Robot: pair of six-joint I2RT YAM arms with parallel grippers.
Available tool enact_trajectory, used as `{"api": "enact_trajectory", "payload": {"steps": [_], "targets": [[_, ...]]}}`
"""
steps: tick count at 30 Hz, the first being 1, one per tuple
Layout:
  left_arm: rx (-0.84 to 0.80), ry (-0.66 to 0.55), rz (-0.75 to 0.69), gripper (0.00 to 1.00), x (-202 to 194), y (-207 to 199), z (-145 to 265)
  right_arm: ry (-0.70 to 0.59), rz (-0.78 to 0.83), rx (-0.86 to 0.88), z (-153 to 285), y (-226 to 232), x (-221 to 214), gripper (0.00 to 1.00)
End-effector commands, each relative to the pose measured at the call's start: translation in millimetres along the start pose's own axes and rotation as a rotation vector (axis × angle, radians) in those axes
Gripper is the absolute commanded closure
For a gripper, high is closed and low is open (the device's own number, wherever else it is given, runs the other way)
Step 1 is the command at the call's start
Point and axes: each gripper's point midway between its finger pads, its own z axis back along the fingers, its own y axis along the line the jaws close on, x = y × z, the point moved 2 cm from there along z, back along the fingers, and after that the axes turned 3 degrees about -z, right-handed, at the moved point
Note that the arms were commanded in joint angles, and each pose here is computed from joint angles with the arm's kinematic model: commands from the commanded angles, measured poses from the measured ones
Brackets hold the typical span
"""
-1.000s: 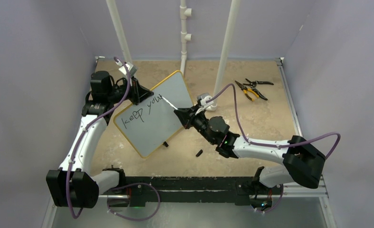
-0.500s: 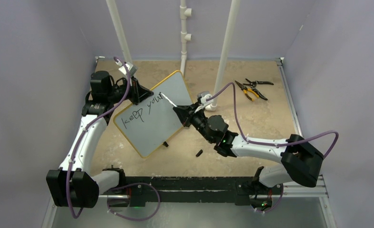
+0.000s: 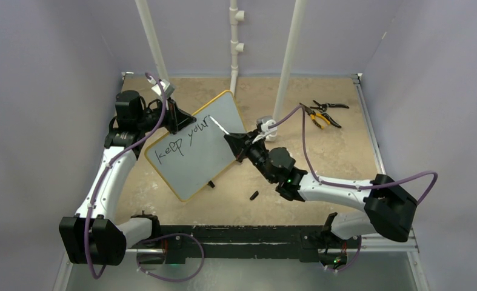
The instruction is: Write a sentence on the whiteboard
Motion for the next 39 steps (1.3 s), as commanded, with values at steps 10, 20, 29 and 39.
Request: {"api": "enact_trajectory", "payload": {"steps": [10, 20, 29, 39], "targets": [[-0.020, -0.069, -0.048, 0.53, 32, -8, 3, -0.101, 0.013, 0.071, 39, -1, 44, 1.00], [0.004, -0.096, -0.056, 0.38, 63, -7, -14, -0.068, 0.076, 0.149, 55, -33, 54, 1.00], [0.029, -0.086, -0.043, 0.38, 84, 4, -51, -0.119, 0.211, 0.216, 51, -46, 67, 1.00], [-0.034, -0.054, -0.009, 0.39, 52, 12, -73, -0.138, 0.274, 0.327, 62, -40, 51, 1.00]]}}
